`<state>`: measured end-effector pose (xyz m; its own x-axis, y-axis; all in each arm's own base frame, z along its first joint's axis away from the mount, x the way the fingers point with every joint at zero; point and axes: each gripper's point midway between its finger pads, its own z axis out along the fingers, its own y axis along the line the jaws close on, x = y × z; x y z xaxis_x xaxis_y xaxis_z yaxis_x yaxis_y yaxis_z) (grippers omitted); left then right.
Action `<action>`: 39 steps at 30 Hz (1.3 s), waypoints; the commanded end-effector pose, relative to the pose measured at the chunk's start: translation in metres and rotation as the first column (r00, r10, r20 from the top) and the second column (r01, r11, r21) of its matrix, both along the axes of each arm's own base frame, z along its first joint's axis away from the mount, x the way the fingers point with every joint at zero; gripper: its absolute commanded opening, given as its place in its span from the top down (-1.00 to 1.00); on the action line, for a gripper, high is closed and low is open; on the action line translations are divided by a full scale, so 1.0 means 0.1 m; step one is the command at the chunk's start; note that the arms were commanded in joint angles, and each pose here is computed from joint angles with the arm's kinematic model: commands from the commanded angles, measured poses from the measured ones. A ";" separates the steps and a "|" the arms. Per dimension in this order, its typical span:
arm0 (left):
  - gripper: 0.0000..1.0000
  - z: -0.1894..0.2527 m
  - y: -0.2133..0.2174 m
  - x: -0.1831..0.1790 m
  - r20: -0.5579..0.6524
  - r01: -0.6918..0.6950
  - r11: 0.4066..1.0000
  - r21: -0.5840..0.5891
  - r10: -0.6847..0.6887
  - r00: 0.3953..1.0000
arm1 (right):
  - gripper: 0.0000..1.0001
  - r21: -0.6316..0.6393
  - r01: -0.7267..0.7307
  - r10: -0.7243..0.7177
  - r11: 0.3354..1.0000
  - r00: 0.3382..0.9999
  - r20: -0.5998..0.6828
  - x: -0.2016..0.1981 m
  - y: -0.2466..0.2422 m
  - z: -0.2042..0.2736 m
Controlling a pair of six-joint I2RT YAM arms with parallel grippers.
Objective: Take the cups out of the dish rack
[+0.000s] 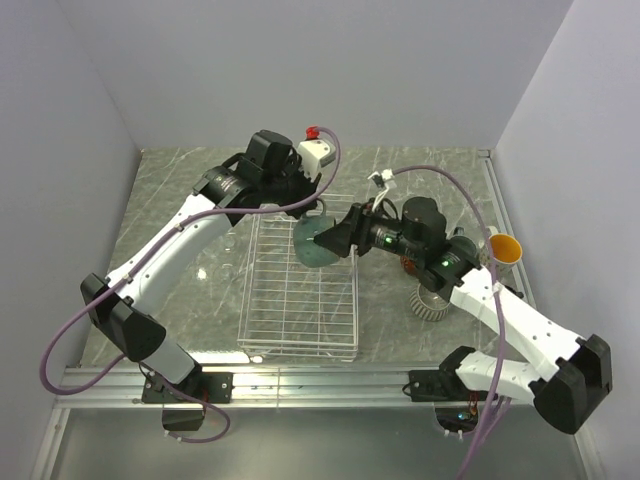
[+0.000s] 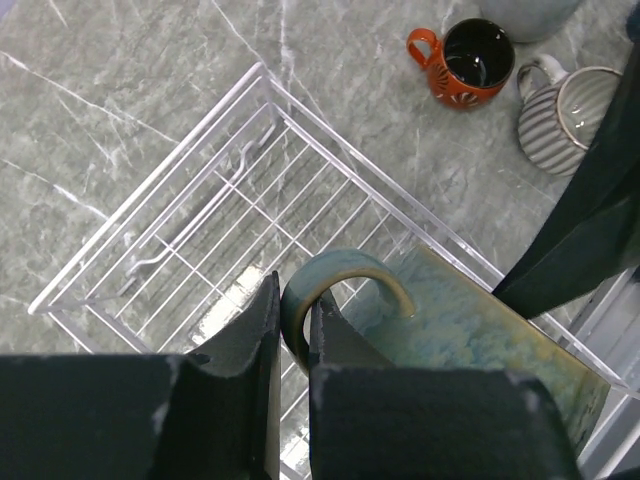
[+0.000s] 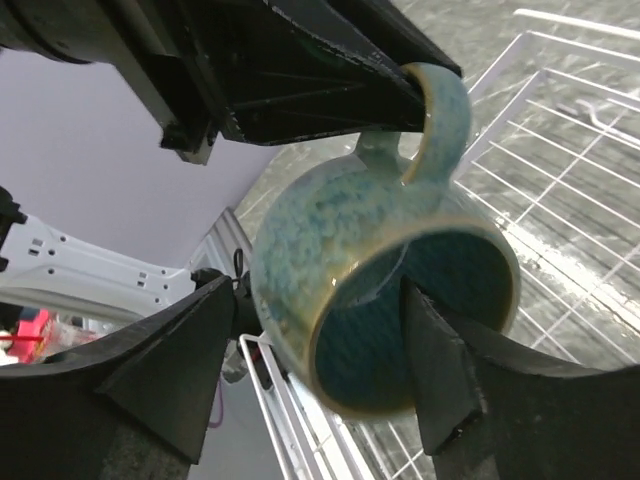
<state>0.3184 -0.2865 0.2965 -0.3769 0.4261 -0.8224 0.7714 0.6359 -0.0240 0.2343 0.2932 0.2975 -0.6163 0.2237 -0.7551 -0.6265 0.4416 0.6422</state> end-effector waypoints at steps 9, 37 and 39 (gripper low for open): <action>0.99 0.62 -0.20 -0.14 0.080 0.100 0.973 -0.210 -0.085 0.993 | 0.96 0.039 -0.021 0.018 0.999 0.998 0.065 0.06 0.23 0.25; -0.99 0.14 -0.08 -0.10 0.047 0.071 0.992 -0.101 -0.066 0.997 | 1.00 -0.502 0.259 -0.443 0.825 0.849 -0.290 -0.25 -0.87 -1.41; -0.99 0.13 -0.07 -0.10 0.050 0.070 0.993 -0.098 -0.065 0.997 | 1.00 -0.514 0.237 -0.434 0.824 0.848 -0.303 -0.27 -0.86 -1.51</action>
<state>0.3076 -0.2983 0.2886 -0.3696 0.3892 -0.8438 0.8145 0.5728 -0.0926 0.1937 0.1937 0.1288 -0.8620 0.1506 -0.4841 -0.0793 0.9030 0.4222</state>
